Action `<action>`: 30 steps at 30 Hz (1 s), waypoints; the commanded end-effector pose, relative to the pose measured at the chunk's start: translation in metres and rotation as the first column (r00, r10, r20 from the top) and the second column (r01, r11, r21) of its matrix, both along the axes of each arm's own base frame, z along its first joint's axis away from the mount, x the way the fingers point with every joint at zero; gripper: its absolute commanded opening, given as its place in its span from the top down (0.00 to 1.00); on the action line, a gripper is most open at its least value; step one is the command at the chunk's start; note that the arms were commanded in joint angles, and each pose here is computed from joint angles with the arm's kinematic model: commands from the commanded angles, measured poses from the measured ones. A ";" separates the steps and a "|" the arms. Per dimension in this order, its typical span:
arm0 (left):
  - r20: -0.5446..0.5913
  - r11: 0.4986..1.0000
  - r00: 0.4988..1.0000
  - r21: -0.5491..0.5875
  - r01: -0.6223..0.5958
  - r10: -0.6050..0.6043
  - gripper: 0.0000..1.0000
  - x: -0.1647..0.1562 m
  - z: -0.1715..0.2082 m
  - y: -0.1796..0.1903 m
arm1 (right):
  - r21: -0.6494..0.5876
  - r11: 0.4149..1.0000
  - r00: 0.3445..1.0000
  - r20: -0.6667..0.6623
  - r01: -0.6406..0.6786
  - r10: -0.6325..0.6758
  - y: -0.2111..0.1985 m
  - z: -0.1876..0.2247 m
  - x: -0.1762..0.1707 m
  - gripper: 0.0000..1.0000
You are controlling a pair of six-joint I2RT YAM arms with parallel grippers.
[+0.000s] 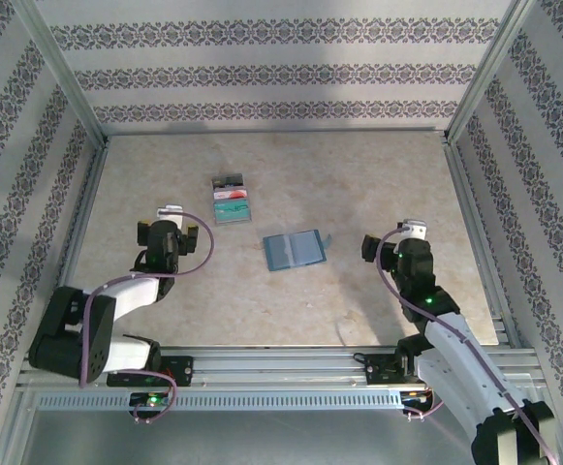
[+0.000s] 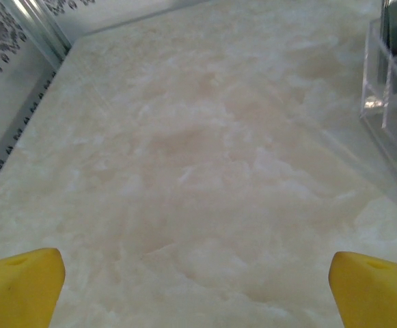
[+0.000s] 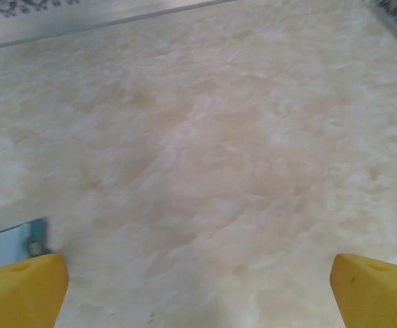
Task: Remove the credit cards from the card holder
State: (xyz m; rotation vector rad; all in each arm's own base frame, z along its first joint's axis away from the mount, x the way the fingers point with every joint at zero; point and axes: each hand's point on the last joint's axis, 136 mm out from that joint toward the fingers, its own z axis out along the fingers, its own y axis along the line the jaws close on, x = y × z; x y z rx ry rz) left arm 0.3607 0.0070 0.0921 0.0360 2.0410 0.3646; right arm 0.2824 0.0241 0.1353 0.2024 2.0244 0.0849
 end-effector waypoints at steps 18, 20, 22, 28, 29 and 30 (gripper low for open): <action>0.224 0.967 0.957 -0.133 0.217 -0.184 0.01 0.023 0.024 -0.024 | -0.171 0.984 0.974 0.214 -0.040 0.077 -0.014 0.001 0.066 0.02; 0.217 0.967 0.959 -0.136 0.214 -0.181 0.01 0.025 0.018 -0.023 | -0.167 0.985 0.973 0.212 -0.051 0.087 -0.013 -0.002 0.071 0.02; 0.213 0.969 0.963 -0.146 0.200 -0.167 0.01 0.026 0.014 -0.020 | -0.166 0.984 0.970 0.220 -0.070 0.106 -0.010 -0.001 0.076 0.02; 0.157 0.967 0.982 -0.210 0.142 -0.110 0.01 0.034 -0.004 -0.005 | -0.183 0.978 0.965 0.220 -0.100 0.139 -0.009 -0.006 0.087 0.02; 0.144 0.967 0.984 -0.217 0.135 -0.105 0.01 0.040 -0.006 -0.004 | -0.182 0.978 0.965 0.220 -0.106 0.145 -0.009 -0.008 0.089 0.02; 0.163 0.962 0.981 -0.234 0.139 -0.102 0.01 0.041 -0.004 -0.001 | -0.179 0.978 0.965 0.217 -0.110 0.148 -0.009 -0.012 0.092 0.02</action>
